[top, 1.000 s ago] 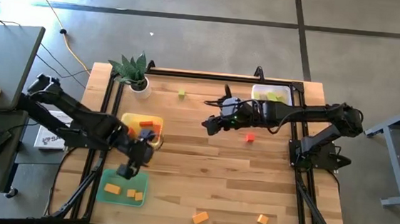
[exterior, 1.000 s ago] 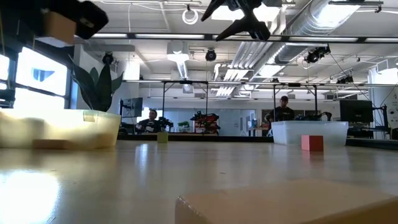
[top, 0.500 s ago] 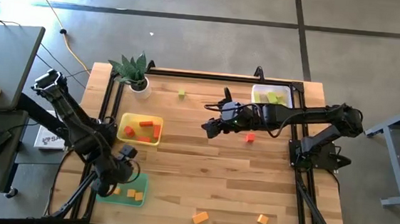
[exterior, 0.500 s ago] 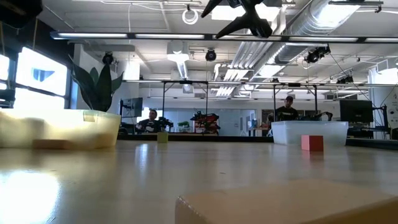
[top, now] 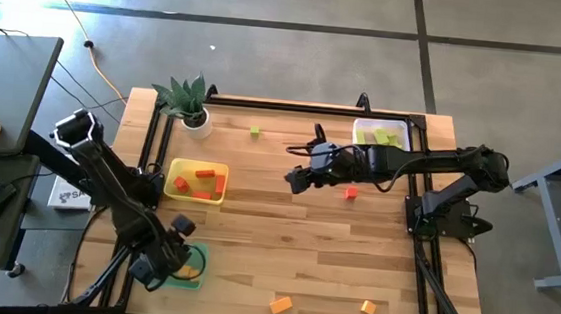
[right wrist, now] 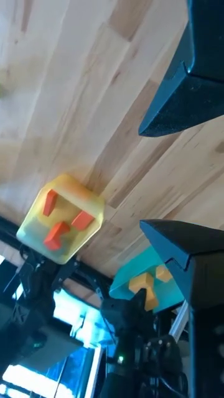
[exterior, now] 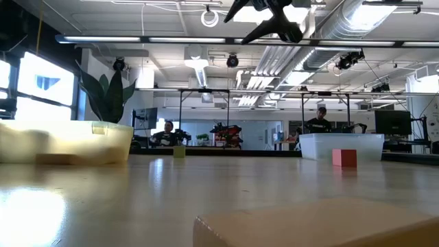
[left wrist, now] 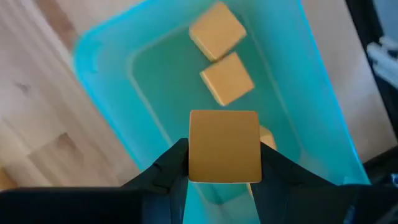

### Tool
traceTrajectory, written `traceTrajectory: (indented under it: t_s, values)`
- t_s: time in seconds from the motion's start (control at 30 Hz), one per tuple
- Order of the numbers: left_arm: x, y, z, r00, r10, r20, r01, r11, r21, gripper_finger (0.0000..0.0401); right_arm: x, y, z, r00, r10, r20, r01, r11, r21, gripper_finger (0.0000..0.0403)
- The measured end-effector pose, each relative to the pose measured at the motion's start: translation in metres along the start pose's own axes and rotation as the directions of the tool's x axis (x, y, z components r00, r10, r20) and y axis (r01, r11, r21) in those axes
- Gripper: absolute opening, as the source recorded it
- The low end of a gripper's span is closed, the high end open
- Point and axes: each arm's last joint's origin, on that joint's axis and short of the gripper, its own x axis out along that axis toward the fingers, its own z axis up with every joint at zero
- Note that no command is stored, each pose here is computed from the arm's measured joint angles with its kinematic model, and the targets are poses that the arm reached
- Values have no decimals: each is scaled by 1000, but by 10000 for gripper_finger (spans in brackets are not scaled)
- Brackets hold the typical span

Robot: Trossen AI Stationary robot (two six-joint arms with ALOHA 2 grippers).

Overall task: Sort & place blocks by color
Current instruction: Put the yellow block into the green bin, then put the orange block into the yellow bin

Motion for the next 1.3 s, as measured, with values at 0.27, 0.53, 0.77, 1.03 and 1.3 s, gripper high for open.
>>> traceTrajectory:
  t_s: [0.27,0.53,0.77,1.03,1.3]
  values:
    - [20,-1,5,993,-49,-108,48,999,-16,142,-2,-17,-9,980,-172,-99,172,985,-4,215]
    - [21,8,8,993,-48,-111,42,998,-53,185,-9,-37,-18,904,-399,-154,396,917,-50,215]
    - [15,20,10,992,-85,-92,77,993,-85,194,-16,-56,-15,819,-534,-211,536,842,-52,215]
    - [-5,40,3,997,-69,-42,63,988,-138,195,-19,-75,1,759,-597,-260,615,788,-14,215]
    - [-34,71,-8,992,104,77,-87,976,-199,195,-21,-93,19,726,-635,-264,641,764,-78,215]
